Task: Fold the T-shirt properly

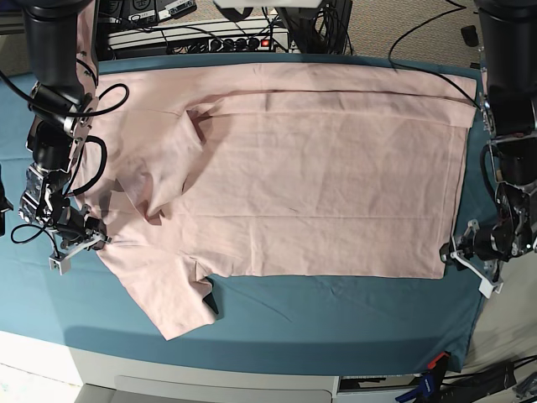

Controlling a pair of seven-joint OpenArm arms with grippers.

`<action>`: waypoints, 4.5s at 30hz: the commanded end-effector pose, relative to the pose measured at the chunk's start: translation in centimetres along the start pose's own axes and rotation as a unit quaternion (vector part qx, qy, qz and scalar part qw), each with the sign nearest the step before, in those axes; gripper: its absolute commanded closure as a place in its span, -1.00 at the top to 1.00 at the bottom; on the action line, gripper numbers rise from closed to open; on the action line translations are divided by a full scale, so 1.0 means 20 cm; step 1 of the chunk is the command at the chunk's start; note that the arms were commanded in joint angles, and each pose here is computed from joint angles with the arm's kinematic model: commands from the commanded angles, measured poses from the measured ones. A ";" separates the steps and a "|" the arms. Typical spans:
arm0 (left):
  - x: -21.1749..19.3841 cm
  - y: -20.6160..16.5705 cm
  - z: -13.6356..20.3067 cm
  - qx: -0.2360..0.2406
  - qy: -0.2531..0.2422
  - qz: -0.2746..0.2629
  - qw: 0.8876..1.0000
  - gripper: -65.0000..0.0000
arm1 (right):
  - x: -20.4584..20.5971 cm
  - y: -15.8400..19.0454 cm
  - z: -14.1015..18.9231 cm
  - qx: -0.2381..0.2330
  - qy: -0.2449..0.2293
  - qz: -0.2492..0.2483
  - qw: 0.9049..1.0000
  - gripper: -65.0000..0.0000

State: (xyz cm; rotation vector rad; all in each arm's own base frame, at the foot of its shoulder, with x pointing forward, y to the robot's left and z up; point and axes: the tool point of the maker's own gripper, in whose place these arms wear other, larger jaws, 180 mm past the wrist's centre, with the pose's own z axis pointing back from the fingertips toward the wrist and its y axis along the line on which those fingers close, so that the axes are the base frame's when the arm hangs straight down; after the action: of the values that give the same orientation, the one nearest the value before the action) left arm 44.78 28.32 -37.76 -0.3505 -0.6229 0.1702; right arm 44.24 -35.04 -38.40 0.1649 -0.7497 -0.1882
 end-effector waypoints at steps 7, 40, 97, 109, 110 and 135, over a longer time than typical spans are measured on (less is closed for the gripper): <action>0.06 0.03 0.01 -0.001 -0.016 0.019 1.000 -0.22 | 0.10 -0.01 0.03 -0.002 -0.019 0.004 1.000 -1.00; 0.21 -0.18 -0.01 -0.081 -0.081 0.020 0.993 -1.00 | 0.12 -0.01 0.03 -0.002 -0.029 0.004 1.000 -1.00; -0.16 0.00 0.47 -0.239 0.050 0.040 0.969 -1.00 | 0.06 0.17 0.45 0.074 -0.057 0.160 0.983 -1.00; -0.28 -0.01 0.49 -0.229 0.074 -0.002 0.971 -1.00 | 0.04 -0.03 0.58 0.049 -0.032 0.166 0.984 -1.00; -0.29 -0.01 0.49 -0.228 0.076 -0.004 0.971 -1.00 | 0.01 -0.04 0.58 0.050 -0.027 0.164 0.985 -1.00; -0.55 0.10 0.50 -0.206 0.125 0.017 0.970 -1.00 | -0.47 -0.08 0.60 0.074 0.124 0.130 0.981 -1.00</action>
State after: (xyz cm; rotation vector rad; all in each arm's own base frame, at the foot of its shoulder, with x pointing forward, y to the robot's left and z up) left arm 28.95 28.74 -38.56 -0.7916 -0.3518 0.0388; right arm 28.32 -34.46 -37.97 0.2536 -0.4974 0.1227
